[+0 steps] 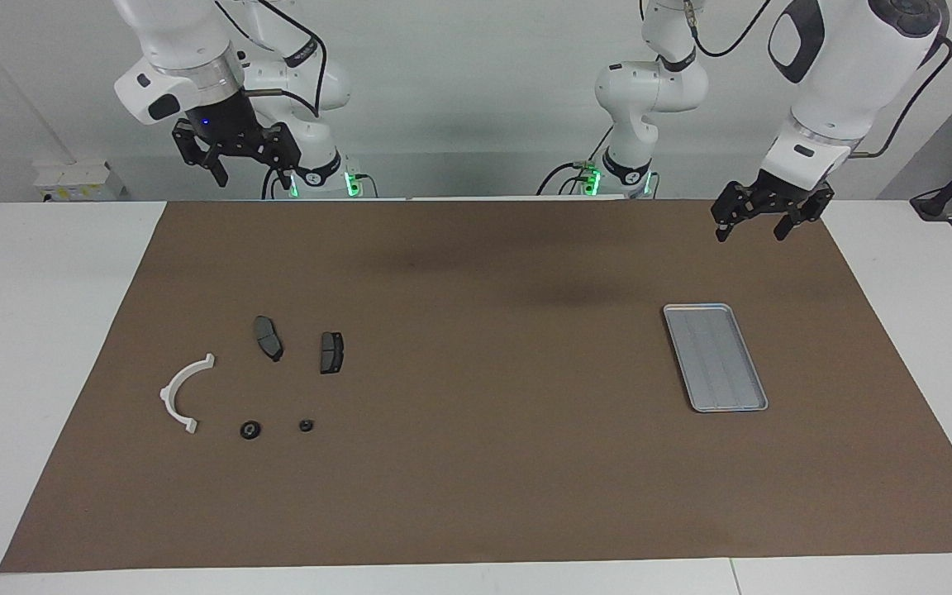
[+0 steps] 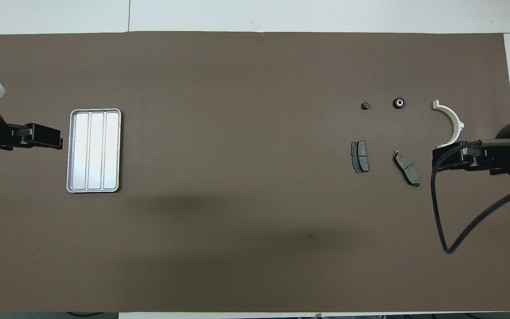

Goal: Pick bearing gear from pile to tray

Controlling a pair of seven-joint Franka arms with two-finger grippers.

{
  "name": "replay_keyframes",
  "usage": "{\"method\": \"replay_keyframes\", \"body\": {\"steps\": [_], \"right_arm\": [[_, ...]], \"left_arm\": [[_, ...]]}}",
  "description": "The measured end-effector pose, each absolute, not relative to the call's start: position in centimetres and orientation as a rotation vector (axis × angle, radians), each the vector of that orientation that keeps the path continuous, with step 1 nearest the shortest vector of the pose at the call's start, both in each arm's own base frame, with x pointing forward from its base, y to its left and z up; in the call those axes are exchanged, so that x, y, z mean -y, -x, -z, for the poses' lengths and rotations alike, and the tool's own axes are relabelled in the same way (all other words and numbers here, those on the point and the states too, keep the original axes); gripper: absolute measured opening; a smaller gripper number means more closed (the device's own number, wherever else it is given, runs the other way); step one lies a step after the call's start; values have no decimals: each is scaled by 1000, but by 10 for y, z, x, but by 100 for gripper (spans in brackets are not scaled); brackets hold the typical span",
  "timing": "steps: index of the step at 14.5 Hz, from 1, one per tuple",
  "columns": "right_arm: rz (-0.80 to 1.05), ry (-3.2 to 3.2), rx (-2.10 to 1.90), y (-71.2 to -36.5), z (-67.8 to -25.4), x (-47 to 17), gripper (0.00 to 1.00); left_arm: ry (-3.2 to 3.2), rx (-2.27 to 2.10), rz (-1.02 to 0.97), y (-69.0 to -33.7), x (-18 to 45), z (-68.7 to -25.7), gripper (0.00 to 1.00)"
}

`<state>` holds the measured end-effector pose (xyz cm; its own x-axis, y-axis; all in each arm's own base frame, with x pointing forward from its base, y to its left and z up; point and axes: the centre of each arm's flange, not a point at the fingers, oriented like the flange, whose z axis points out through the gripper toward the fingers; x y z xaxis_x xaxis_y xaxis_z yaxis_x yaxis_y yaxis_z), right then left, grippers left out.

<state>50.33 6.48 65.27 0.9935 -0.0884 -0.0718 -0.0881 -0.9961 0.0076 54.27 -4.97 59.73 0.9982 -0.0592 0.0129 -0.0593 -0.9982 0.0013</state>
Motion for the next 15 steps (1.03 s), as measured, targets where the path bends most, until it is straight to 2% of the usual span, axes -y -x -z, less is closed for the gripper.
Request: {"method": "replay_keyframes", "body": {"steps": [15], "right_arm": [[105, -3133, 150, -503, -655, -61, 100]], "left_arm": [[-3137, 97, -29, -542, 51, -598, 100]]}}
